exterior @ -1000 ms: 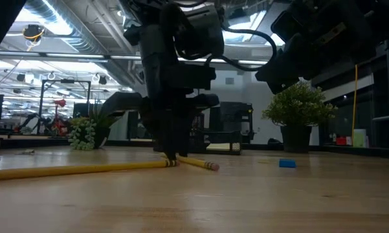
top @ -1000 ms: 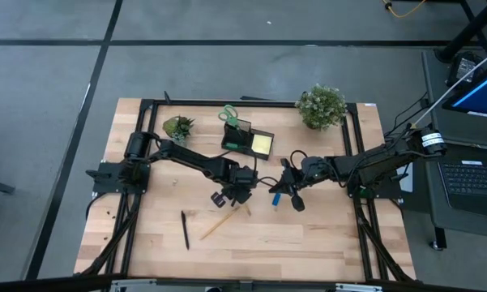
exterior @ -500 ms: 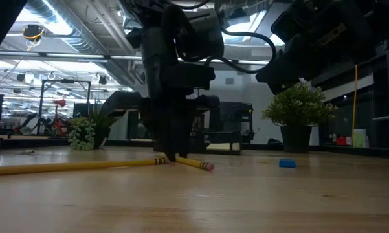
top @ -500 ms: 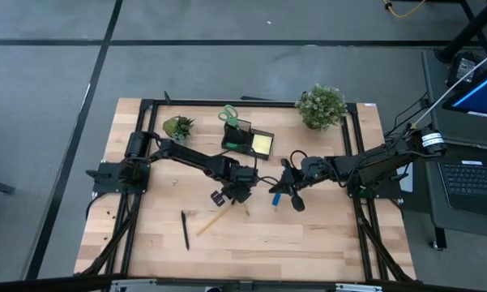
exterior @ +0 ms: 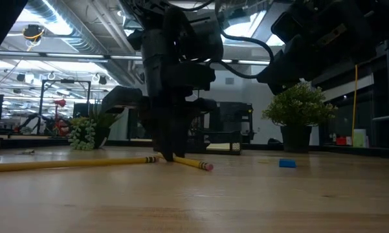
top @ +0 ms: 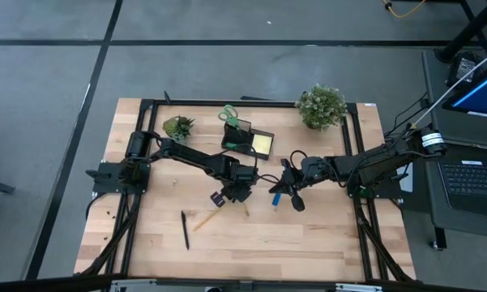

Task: Pick and place office supplies into organizer
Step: Put the top pencil into the desk organizer

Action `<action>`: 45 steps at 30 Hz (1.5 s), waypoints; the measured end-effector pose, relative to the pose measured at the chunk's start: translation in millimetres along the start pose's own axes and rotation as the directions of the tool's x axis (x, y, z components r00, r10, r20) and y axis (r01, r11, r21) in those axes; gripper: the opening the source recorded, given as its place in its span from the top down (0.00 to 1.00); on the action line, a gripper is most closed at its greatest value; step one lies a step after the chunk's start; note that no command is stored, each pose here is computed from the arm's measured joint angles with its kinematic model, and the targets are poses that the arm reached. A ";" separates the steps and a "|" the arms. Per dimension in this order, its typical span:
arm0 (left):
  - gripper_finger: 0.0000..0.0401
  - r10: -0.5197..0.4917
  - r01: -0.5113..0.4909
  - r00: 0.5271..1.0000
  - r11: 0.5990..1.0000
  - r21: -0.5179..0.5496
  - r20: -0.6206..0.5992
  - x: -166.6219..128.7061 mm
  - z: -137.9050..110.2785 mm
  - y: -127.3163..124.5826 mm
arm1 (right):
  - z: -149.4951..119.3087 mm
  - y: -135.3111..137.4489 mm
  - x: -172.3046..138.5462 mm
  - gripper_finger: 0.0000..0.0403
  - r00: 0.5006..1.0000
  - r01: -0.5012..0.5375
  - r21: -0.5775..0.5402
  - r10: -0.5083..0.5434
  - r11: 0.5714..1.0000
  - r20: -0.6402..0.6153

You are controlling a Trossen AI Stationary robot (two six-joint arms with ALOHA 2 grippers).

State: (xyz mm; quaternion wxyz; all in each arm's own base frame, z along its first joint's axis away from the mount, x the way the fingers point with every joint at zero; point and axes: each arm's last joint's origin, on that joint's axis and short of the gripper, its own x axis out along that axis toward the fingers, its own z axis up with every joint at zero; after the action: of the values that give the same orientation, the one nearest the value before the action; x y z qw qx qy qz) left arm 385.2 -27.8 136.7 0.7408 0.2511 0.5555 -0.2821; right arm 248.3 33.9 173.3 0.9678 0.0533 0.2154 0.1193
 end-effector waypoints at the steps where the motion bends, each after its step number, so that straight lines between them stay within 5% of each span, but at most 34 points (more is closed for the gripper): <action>1: 0.79 -0.005 0.005 1.000 1.000 -0.004 0.000 0.0 -0.2 -0.3 | 0.0 0.0 0.0 0.98 1.000 0.000 0.000 0.000 1.000 0.000; 15: 0.79 -0.027 0.027 1.000 1.000 -0.012 -0.006 0.3 -1.3 -2.0 | 0.0 0.1 0.0 0.98 1.000 -0.002 -0.002 0.002 1.000 -0.001; 29: 0.93 -0.019 0.019 1.000 1.000 -0.011 -0.010 0.3 -0.9 -2.2 | 0.0 0.0 0.0 0.98 1.000 0.001 -0.002 -0.001 1.000 0.000; 45: 0.93 -0.003 0.003 1.000 1.000 -0.009 -0.006 -1.4 -0.4 -1.4 | 0.0 0.0 0.0 0.98 1.000 0.001 -0.002 -0.001 1.000 0.000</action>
State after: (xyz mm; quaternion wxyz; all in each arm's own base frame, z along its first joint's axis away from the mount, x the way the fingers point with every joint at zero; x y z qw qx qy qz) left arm 383.6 -28.4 137.9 0.7397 0.2479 0.5594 -0.2802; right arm 248.3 33.8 173.3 0.9679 0.0521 0.2152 0.1191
